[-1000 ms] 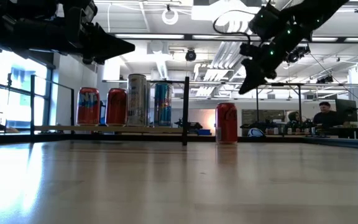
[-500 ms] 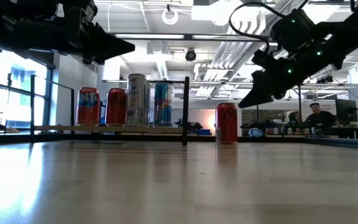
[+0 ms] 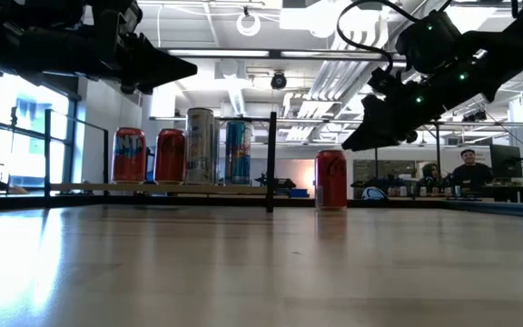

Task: Place canned beverage on shelf
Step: Put the red-black soda can on the shelf aligned with the other red-black soda can

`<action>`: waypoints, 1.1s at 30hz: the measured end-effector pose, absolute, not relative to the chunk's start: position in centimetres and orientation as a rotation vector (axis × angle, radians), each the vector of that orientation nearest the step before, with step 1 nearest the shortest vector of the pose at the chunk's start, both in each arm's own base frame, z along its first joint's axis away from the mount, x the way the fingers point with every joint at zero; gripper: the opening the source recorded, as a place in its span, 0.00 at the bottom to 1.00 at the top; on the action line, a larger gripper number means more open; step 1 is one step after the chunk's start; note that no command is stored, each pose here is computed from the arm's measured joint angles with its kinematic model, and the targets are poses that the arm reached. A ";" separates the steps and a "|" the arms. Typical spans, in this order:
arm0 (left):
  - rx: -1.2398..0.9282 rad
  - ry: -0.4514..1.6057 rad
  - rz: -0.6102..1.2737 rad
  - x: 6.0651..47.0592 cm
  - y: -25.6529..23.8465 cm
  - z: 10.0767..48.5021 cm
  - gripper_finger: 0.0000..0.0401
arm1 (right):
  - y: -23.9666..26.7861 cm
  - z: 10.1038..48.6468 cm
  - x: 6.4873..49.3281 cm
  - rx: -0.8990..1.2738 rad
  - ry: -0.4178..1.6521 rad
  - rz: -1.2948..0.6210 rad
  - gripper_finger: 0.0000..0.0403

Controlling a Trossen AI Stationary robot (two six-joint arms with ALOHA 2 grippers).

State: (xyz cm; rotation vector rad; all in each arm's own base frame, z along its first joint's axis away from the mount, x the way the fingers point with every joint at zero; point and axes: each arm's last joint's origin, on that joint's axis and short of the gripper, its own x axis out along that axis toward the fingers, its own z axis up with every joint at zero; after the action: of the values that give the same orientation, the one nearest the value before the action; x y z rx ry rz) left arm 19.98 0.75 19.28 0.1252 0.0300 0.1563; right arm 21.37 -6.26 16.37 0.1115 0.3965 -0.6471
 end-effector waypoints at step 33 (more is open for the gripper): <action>0.124 0.031 0.157 20.0 0.8 19.3 0.00 | -13.9 20.1 25.2 0.090 0.474 -0.854 0.67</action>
State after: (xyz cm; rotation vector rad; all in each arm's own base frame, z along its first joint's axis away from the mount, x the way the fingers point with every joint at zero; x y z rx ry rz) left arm 19.98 0.76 19.27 0.1244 0.0306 0.1568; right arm 25.17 -13.94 20.10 0.0904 0.4739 -0.8541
